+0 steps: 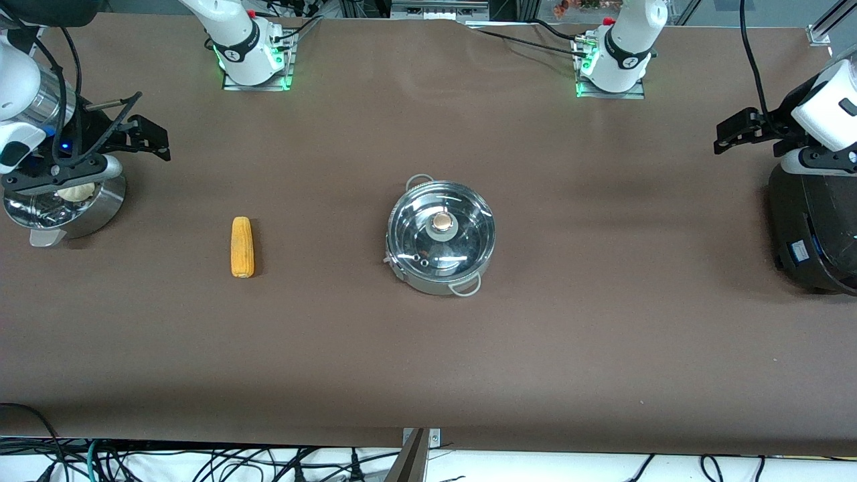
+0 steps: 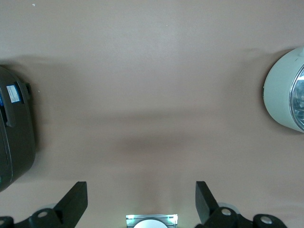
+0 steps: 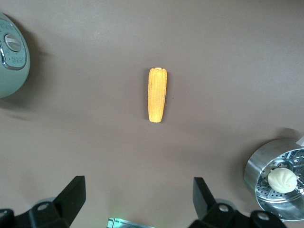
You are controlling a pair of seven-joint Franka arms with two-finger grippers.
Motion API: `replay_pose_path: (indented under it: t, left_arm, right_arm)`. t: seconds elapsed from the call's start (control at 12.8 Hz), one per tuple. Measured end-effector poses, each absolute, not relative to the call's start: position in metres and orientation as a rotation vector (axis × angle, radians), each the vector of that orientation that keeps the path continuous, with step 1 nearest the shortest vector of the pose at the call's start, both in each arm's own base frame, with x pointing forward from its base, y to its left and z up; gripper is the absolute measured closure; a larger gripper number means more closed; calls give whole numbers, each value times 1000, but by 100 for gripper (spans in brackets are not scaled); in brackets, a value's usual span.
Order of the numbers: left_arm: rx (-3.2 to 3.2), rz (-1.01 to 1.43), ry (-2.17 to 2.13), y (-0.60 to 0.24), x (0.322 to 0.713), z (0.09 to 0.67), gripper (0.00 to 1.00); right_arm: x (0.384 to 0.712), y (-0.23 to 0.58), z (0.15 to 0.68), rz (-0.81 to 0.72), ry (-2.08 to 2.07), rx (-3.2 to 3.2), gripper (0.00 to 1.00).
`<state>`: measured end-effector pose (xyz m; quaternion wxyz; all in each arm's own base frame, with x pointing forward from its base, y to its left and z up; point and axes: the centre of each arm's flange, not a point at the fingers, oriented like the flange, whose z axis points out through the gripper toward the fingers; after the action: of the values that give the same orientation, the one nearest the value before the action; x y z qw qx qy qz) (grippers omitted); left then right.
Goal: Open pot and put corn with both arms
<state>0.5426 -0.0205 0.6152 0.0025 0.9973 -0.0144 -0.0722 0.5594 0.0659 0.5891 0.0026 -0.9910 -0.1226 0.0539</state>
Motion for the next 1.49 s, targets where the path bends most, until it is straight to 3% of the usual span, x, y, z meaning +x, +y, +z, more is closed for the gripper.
replay_pose_path:
  t: [0.86, 1.49]
  left_arm:
    - [3128, -226, -46, -20, 543, 615, 0]
    - [3128, -229, -46, -20, 542, 615, 0]
  right_arm:
    - [558, 64, 628, 40, -309, -3133, 0]
    - [560, 64, 626, 42, -306, -3133, 0]
